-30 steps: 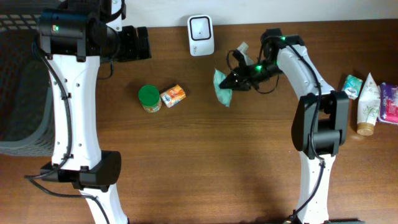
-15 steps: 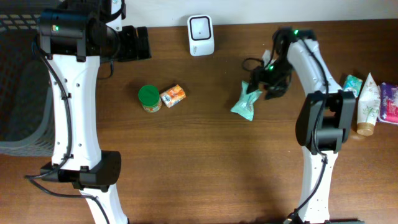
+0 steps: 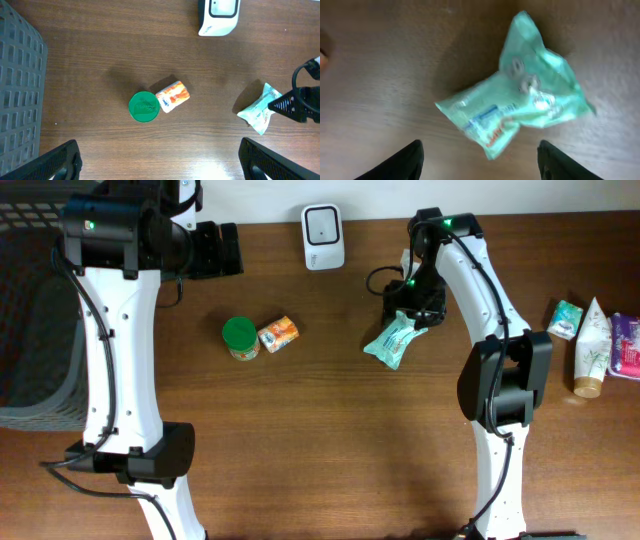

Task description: Scan the item barcode

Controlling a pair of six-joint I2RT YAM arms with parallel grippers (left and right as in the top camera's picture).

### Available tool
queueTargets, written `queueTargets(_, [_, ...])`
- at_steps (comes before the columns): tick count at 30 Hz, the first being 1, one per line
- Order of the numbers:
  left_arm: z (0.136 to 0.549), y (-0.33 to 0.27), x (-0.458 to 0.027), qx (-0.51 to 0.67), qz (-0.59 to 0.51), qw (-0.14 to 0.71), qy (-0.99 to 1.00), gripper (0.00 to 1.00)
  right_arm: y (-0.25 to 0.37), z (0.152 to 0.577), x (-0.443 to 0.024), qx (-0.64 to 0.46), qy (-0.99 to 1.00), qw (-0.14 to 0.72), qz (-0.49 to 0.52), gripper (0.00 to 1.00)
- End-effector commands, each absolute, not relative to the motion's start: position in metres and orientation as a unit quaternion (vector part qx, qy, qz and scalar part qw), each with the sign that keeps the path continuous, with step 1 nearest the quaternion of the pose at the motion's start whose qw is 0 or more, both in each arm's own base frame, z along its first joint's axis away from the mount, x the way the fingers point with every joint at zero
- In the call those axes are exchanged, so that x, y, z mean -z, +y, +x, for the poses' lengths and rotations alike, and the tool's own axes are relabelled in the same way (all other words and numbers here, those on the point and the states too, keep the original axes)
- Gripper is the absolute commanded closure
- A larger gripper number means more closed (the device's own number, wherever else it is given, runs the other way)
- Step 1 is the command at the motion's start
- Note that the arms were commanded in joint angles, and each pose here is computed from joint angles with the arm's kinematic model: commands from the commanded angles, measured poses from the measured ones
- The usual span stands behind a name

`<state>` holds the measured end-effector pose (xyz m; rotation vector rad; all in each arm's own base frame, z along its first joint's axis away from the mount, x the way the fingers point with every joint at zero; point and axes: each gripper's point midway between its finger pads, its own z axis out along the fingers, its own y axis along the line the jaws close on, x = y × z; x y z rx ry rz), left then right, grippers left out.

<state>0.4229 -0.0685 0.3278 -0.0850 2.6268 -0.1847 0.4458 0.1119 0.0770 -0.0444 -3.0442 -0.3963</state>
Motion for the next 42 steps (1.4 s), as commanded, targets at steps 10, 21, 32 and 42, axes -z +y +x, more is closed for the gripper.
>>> queueTargets(10, [0.420,-0.065,-0.337,0.067,-0.027,0.263,0.962,0.01,0.141,0.459,-0.064,-0.205,-0.959,-0.160,-0.111,0.41])
queueTargets(21, [0.420,-0.065,-0.337,0.067,-0.027,0.263,0.962,0.01,0.117,0.436,-0.012,-0.273,-0.944,-0.153,-0.106,0.63])
queueTargets(32, [0.420,-0.065,-0.337,0.067,-0.027,0.263,0.962,0.01,0.246,0.436,-0.103,0.222,-0.969,-0.021,0.101,0.81])
queueTargets(42, [0.420,-0.065,-0.337,0.067,-0.027,0.263,0.962,0.01,0.201,0.416,-0.029,0.453,-0.889,0.067,-0.001,0.64])
